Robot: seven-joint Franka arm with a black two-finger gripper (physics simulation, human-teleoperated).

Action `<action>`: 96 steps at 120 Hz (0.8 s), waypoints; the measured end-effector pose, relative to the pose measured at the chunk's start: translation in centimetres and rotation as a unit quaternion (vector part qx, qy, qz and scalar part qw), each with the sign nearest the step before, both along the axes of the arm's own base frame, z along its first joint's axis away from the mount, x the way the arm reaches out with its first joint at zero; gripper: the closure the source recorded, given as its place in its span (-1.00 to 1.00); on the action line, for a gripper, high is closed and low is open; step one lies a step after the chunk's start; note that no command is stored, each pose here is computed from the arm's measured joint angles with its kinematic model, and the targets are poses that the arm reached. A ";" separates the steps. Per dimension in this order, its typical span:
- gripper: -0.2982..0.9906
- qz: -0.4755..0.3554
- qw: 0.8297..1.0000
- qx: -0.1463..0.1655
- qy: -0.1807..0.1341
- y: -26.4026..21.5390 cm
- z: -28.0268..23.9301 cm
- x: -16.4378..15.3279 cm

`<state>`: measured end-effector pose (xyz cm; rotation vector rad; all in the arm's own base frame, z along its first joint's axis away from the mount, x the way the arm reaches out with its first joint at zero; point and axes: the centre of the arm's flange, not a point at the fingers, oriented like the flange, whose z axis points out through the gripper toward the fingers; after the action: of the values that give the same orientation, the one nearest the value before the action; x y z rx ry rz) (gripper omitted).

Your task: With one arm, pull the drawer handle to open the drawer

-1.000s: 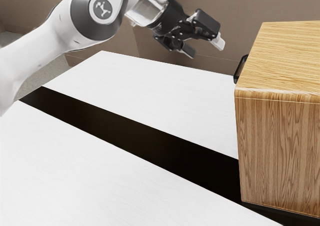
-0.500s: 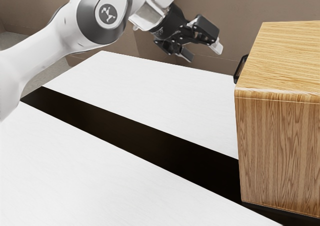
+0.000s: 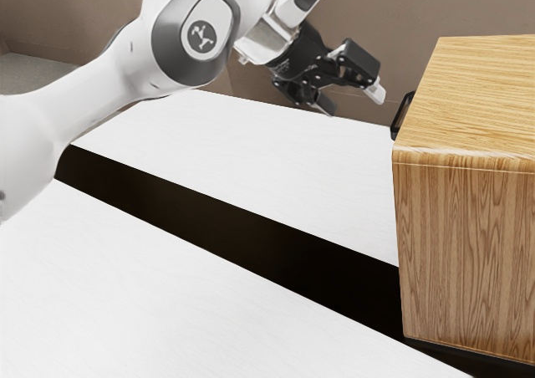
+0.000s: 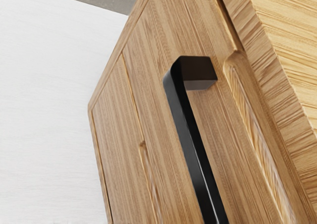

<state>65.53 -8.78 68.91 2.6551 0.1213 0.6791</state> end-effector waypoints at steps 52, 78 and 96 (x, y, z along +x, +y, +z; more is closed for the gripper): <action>-0.54 0.004 1.000 -0.003 0.008 -0.1 -2.3 1.6; -0.54 0.002 1.000 -0.015 0.002 -0.7 -2.3 1.7; -0.54 0.001 1.000 -0.019 -0.001 -1.1 -2.6 1.9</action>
<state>67.40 -9.92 66.32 2.6183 0.1351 0.6731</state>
